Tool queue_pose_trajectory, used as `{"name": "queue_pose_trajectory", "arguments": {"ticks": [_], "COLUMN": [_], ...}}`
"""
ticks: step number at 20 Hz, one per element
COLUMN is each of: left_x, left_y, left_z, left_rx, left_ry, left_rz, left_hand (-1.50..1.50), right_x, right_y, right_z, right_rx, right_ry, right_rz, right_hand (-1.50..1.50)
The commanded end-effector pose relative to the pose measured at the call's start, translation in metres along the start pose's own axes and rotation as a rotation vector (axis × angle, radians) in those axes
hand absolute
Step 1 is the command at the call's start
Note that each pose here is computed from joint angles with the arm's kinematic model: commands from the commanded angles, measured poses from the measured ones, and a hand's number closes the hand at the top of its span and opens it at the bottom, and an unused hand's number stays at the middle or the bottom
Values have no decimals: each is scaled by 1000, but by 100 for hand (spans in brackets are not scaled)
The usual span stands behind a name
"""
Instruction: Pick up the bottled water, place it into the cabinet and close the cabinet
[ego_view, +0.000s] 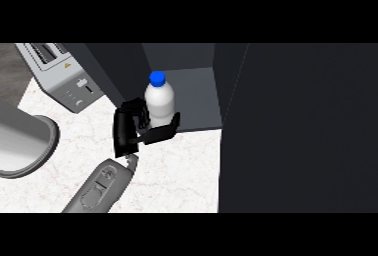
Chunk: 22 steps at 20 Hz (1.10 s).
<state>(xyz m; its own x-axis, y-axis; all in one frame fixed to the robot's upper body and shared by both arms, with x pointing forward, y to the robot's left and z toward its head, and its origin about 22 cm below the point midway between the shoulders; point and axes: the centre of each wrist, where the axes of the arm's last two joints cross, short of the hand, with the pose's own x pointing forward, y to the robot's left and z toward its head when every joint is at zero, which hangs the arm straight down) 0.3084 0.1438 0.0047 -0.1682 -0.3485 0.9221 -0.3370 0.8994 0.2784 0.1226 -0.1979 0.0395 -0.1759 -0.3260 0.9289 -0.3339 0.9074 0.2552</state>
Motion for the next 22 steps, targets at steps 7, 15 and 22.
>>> {"name": "queue_pose_trajectory", "arguments": {"ticks": [7, 15, 22], "left_x": [14, 16, 28], "left_y": [3, -15, -14], "left_z": [-72, -77, -74], "left_rx": [26, 10, -38], "left_ry": [32, 88, 19], "left_rz": [-123, -136, 12], "left_hand": [-150, -150, -150], "right_x": [-3, -7, 5], "right_y": [3, 3, -1], "right_z": [-1, -1, 12], "right_rx": [9, 13, -13], "right_ry": [0, 3, 3], "right_rz": [-10, -5, -7], "right_hand": [-150, -150, -150]}}
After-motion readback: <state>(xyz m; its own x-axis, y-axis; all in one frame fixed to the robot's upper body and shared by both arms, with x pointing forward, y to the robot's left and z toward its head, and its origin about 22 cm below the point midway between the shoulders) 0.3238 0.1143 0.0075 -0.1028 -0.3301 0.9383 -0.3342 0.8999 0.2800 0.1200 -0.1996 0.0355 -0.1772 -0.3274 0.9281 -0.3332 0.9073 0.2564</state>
